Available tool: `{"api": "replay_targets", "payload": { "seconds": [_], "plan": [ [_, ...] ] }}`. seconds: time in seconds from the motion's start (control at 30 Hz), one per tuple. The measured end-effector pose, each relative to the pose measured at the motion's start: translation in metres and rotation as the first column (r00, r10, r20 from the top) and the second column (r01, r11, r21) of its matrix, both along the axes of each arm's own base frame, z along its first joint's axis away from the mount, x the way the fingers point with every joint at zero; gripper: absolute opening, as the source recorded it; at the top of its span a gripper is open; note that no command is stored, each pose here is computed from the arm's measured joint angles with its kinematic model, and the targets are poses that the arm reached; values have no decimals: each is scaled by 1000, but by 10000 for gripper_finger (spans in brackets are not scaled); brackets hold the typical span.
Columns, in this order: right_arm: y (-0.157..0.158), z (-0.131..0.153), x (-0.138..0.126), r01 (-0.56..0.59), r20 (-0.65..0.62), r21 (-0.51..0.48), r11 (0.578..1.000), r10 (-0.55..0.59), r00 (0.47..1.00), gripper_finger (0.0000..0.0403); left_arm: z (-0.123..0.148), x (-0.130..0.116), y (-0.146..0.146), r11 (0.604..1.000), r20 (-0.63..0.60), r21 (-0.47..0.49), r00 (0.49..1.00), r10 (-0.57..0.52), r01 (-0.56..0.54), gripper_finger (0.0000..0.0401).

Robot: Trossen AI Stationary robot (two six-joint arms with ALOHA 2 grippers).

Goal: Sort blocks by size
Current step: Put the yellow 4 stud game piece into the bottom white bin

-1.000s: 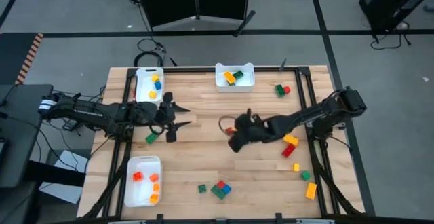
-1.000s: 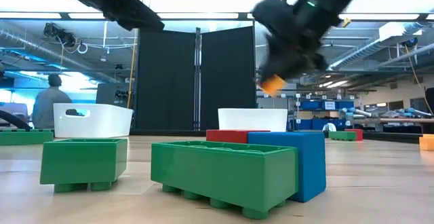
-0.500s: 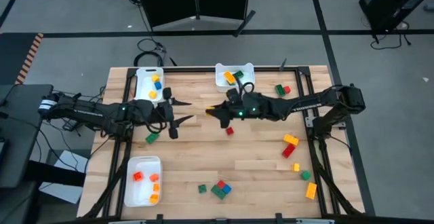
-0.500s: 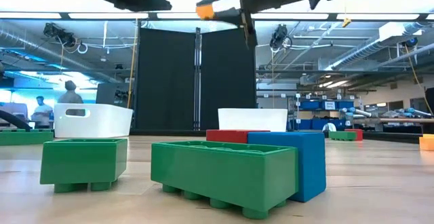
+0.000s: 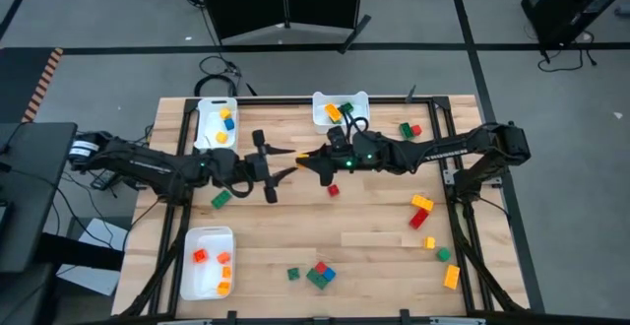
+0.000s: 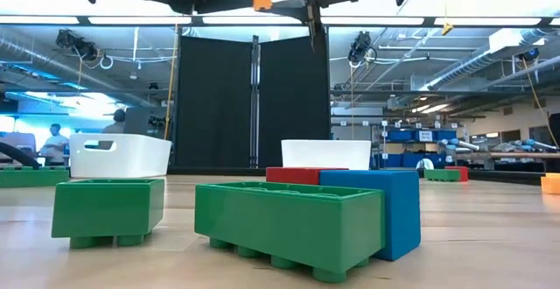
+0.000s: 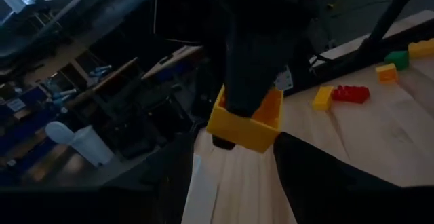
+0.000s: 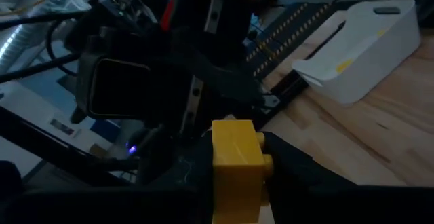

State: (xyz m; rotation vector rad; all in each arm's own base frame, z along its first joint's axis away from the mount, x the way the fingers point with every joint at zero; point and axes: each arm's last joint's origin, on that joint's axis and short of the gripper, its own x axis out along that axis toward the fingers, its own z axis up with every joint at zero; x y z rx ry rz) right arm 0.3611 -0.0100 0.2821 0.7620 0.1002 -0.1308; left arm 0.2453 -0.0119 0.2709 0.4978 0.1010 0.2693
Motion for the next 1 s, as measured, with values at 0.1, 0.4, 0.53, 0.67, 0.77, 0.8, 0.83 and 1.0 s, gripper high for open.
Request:
{"api": "replay_targets", "payload": {
  "seconds": [0.1, 0.4, 0.53, 0.67, 0.77, 0.8, 0.83, 1.0],
  "plan": [
    [0, 0, 0, -5, -3, -1, 1000, 5, 1000, 102, -1, 3, -1, 1000, 13, -1, 1000, -14, 14, 214],
    [-4, -2, -1, -70, -23, 13, 997, 70, 997, 102, -7, 14, -2, 999, 22, -3, 999, -41, 41, 214],
    [-7, -3, -1, -93, -32, 21, 995, 94, 995, 102, -7, 24, -4, 998, 16, -3, 998, -60, 60, 214],
    [-8, -5, -1, -93, -49, 24, 995, 94, 994, 102, -8, 32, -5, 998, 6, -2, 998, -62, 62, 211],
    [-8, -6, -1, -95, -56, 19, 995, 96, 994, 102, -4, 36, -5, 998, 14, -2, 998, -65, 65, 192],
    [-8, -6, -1, -96, -58, 20, 995, 97, 994, 102, -4, 36, -5, 998, 11, 0, 998, -65, 65, 181],
    [-8, -6, -1, -97, -61, 22, 995, 98, 993, 103, -3, 36, -5, 998, 7, 2, 998, -67, 67, 170],
    [-11, -7, -2, -93, -64, 25, 995, 95, 993, 114, -3, 36, -5, 998, -1, 4, 998, -68, 68, 146]
  ]
}}
